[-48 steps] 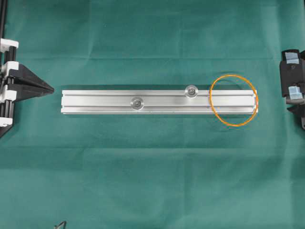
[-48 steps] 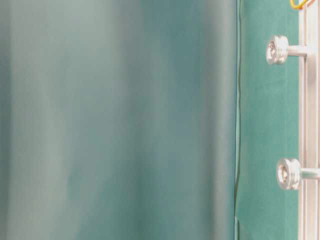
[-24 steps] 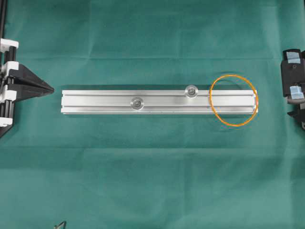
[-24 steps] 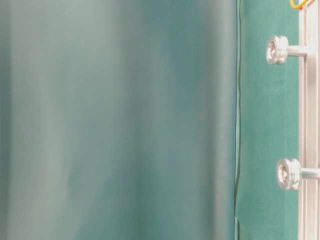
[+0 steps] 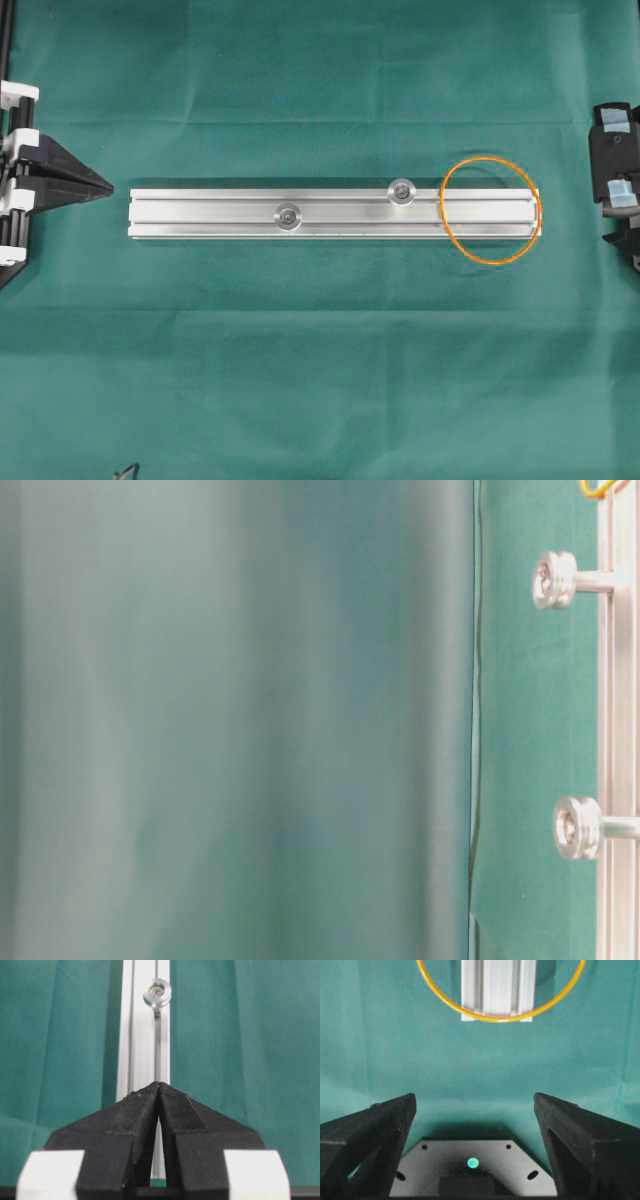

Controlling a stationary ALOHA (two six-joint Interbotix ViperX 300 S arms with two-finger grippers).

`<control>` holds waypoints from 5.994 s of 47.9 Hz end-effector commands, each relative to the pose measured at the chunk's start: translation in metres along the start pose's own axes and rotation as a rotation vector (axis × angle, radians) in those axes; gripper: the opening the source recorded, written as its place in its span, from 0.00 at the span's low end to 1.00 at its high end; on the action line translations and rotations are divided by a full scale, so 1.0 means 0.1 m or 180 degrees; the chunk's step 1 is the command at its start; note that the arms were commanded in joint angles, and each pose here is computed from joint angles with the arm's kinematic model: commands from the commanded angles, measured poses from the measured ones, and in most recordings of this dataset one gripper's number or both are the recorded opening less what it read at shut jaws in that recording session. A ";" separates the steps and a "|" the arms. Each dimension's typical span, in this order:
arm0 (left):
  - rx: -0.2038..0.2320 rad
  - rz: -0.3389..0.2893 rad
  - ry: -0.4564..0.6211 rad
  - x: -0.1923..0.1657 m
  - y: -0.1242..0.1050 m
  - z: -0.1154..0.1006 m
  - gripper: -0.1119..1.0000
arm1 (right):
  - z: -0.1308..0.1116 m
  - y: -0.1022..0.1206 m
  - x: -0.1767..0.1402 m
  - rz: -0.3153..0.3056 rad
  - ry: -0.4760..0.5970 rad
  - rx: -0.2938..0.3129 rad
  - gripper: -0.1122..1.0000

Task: Hook the rubber onto the shaft.
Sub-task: 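Open the right gripper and move it over the orange rubber band, then lower the right gripper and pinch the band's left edge, then lift the band with the right gripper and carry it left along the rail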

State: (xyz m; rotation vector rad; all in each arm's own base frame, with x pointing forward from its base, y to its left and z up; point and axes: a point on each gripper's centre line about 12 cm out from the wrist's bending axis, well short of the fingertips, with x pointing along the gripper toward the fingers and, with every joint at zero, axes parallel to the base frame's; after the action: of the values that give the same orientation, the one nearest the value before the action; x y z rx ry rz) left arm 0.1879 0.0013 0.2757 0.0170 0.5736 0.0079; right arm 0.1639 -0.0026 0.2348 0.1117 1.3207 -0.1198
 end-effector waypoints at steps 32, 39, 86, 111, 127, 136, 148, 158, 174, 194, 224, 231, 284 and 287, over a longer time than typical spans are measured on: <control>0.0015 0.0002 -0.0088 -0.03 0.00 0.11 0.10 | 0.70 0.11 -0.02 0.0047 -0.0279 0.0006 0.97; 0.0015 0.0002 -0.0083 -0.03 0.00 0.11 0.10 | 0.83 0.13 0.00 0.0047 -0.0274 0.0006 0.97; 0.0015 0.0002 -0.0078 -0.03 0.00 0.11 0.10 | 0.86 0.14 0.08 0.0062 -0.0267 0.0011 0.97; 0.0015 0.0002 -0.0073 -0.03 0.00 0.10 0.10 | 0.82 0.46 0.59 0.0379 -0.0267 -0.0059 0.97; 0.0010 0.0002 -0.0073 -0.03 0.00 0.10 0.10 | 0.79 0.53 0.83 0.0372 -0.0188 -0.0122 0.97; 0.0010 0.0002 -0.0073 -0.03 0.00 0.10 0.10 | 0.75 0.55 0.95 0.0376 -0.0201 -0.0141 0.97; 0.0015 0.0002 -0.0073 -0.03 0.00 0.10 0.10 | 0.69 0.58 1.09 0.0378 -0.0190 -0.0171 0.97; 0.0010 0.0002 -0.0073 -0.03 0.00 0.10 0.10 | 0.65 0.59 1.19 0.0367 -0.0147 -0.0186 0.97; 0.0015 0.0002 -0.0073 -0.03 0.00 0.10 0.10 | 0.64 0.61 1.31 0.0367 -0.0172 -0.0196 0.97; 0.0015 0.0002 -0.0073 -0.03 0.00 0.10 0.10 | 0.62 0.60 1.32 0.0357 -0.0125 -0.0198 0.81; 0.0010 0.0002 -0.0073 -0.03 0.00 0.10 0.10 | 0.61 0.58 1.32 0.0301 -0.0087 -0.0211 0.16; 0.0010 0.0002 -0.0073 -0.03 0.00 0.10 0.10 | 0.62 0.58 1.32 0.0301 -0.0087 -0.0211 0.16; 0.0015 0.0002 -0.0078 -0.03 0.00 0.11 0.10 | 0.74 0.48 0.33 0.0155 -0.0209 -0.0373 0.16; 0.0015 0.0002 -0.0078 -0.03 0.00 0.11 0.10 | 0.74 0.47 0.28 0.0145 -0.0211 -0.0372 0.16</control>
State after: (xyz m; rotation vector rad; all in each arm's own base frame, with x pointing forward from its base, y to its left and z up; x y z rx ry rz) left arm 0.1877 0.0013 0.2754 0.0170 0.5767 0.0080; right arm 0.2460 0.0331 0.2108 0.0348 1.2923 -0.0059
